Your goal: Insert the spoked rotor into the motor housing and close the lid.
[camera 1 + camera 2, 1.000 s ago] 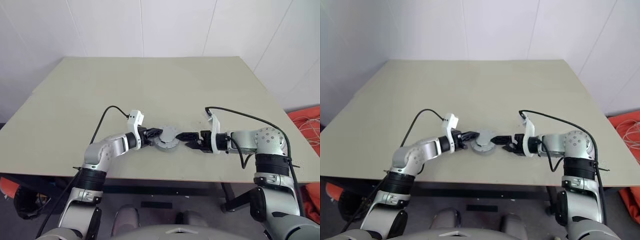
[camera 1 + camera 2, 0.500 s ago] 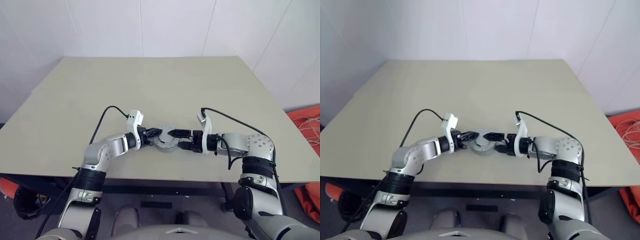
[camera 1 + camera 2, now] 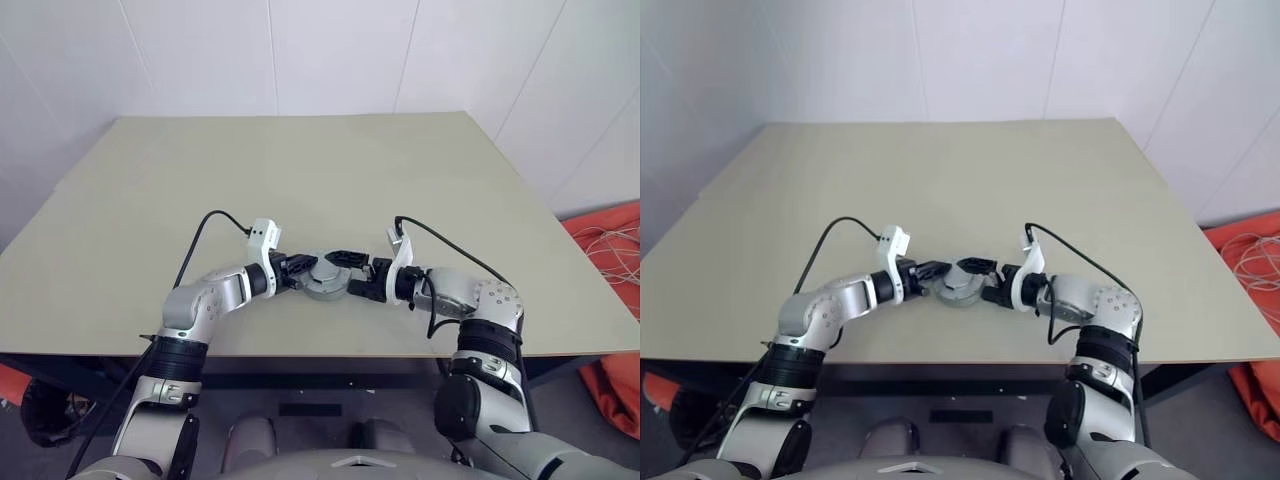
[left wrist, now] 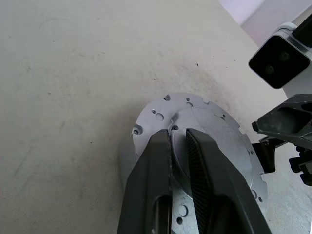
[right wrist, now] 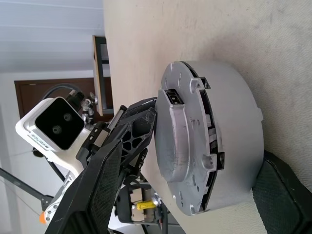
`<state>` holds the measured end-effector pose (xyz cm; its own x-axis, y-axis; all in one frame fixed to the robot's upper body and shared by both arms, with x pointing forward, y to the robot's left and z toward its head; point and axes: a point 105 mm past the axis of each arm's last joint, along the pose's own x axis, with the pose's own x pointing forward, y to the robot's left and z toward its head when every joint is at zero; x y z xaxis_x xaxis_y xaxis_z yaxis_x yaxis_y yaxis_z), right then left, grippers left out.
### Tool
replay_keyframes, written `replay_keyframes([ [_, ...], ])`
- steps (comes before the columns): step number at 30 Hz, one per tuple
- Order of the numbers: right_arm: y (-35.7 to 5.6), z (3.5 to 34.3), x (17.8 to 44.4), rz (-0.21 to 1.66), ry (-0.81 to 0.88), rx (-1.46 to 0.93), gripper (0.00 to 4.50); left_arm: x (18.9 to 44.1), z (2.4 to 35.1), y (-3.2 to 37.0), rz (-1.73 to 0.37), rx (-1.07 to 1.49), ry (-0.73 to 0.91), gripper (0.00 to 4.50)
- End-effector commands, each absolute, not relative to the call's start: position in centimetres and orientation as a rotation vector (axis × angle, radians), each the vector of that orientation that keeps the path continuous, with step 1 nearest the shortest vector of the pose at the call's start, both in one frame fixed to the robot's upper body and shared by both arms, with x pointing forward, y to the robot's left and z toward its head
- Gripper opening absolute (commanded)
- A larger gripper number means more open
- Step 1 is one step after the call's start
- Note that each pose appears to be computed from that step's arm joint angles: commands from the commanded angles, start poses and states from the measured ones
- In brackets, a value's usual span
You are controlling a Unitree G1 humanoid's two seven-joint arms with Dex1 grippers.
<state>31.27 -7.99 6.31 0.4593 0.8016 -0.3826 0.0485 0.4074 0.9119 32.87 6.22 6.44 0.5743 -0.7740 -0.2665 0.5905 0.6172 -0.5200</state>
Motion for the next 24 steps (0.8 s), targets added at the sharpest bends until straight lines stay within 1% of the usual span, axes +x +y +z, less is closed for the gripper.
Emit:
replay_keyframes([
  [1,-6.0,8.2,31.5,0.692,0.962,1.038,3.89,31.8,5.0,5.0,-0.862,-0.397,0.583,0.57],
  [6,-6.2,8.1,31.4,0.692,0.969,1.02,2.29,31.8,5.0,5.0,-0.861,-0.397,0.582,0.57],
  [7,-6.2,8.2,31.4,0.693,0.968,1.021,2.12,31.8,5.0,5.0,-0.86,-0.397,0.582,0.57],
  [9,-6.2,8.3,31.5,0.698,0.964,1.025,2.01,31.9,5.0,5.1,-0.86,-0.398,0.581,0.57],
  [15,-5.8,9.0,31.5,0.733,0.939,1.056,2.01,31.9,5.0,5.1,-0.859,-0.401,0.579,0.57],
  [24,-4.8,10.4,30.3,0.866,0.924,1.064,1.99,31.8,5.0,5.0,-0.861,-0.403,0.576,0.57],
])
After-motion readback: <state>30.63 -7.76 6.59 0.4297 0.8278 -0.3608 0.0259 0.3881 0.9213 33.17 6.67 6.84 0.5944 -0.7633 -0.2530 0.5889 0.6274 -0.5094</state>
